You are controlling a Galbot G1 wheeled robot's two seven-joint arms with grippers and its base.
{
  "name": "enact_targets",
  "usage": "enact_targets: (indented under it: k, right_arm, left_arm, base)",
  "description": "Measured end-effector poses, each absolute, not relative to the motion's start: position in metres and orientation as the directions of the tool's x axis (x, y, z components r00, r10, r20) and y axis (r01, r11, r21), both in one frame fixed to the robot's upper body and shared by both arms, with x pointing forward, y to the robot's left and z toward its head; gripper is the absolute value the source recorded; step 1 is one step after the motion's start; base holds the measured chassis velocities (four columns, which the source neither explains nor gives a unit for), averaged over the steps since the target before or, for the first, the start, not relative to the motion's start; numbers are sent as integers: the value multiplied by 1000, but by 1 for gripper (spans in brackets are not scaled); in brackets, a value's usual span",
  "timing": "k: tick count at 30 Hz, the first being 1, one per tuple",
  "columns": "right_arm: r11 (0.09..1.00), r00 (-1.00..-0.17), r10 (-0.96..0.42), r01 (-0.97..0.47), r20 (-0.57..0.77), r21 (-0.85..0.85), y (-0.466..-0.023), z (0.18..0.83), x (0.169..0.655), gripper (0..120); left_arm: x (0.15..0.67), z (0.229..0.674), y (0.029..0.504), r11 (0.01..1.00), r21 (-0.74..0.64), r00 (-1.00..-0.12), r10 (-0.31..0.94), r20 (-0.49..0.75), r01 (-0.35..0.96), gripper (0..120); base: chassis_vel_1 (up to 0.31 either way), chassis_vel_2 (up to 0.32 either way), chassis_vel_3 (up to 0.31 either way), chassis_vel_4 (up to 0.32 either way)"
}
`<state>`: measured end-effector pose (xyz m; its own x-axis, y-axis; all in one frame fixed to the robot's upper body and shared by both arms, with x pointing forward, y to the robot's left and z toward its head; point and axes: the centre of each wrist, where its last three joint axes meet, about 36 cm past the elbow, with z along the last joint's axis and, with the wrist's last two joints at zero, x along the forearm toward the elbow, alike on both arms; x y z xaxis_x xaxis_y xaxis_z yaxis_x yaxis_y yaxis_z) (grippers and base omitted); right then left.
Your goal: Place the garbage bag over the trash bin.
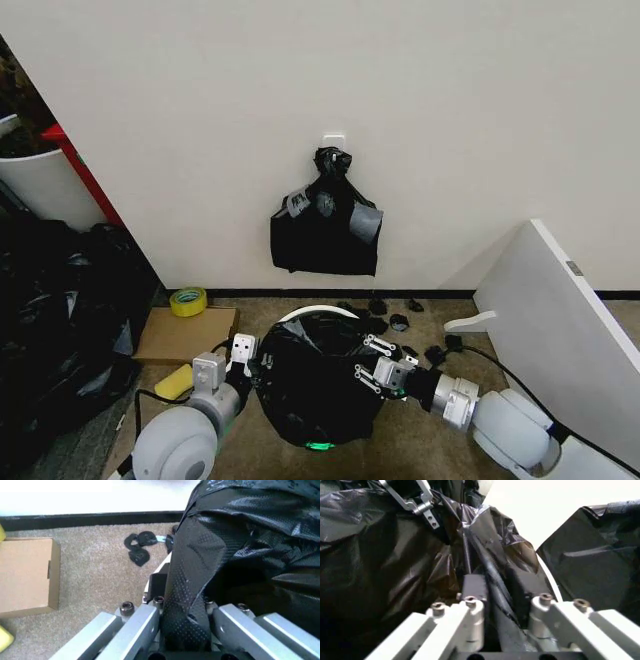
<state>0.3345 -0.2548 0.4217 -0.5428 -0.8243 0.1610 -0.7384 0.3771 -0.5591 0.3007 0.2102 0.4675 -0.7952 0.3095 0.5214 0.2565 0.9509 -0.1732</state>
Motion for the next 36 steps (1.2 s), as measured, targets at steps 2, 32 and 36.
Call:
enact_targets:
  k: [2,32,36]
  right_arm:
    - [383,-540,-826,-748,162,-543,-256,420,333,2]
    - [615,-613,-776,-788,148,-36,-280,444,351,0]
    - [616,-614,-771,-786,168,-46,-285,440,356,0]
  left_arm:
    - [301,468,211,951,-171,-795,308,522,257,1]
    - [273,436,223,830,205,-834,438,336,519,1]
    - [271,432,224,801,248,-828,468,308,545,1]
  base:
    - [0,0,0,0]
    - [0,0,0,0]
    - [0,0,0,0]
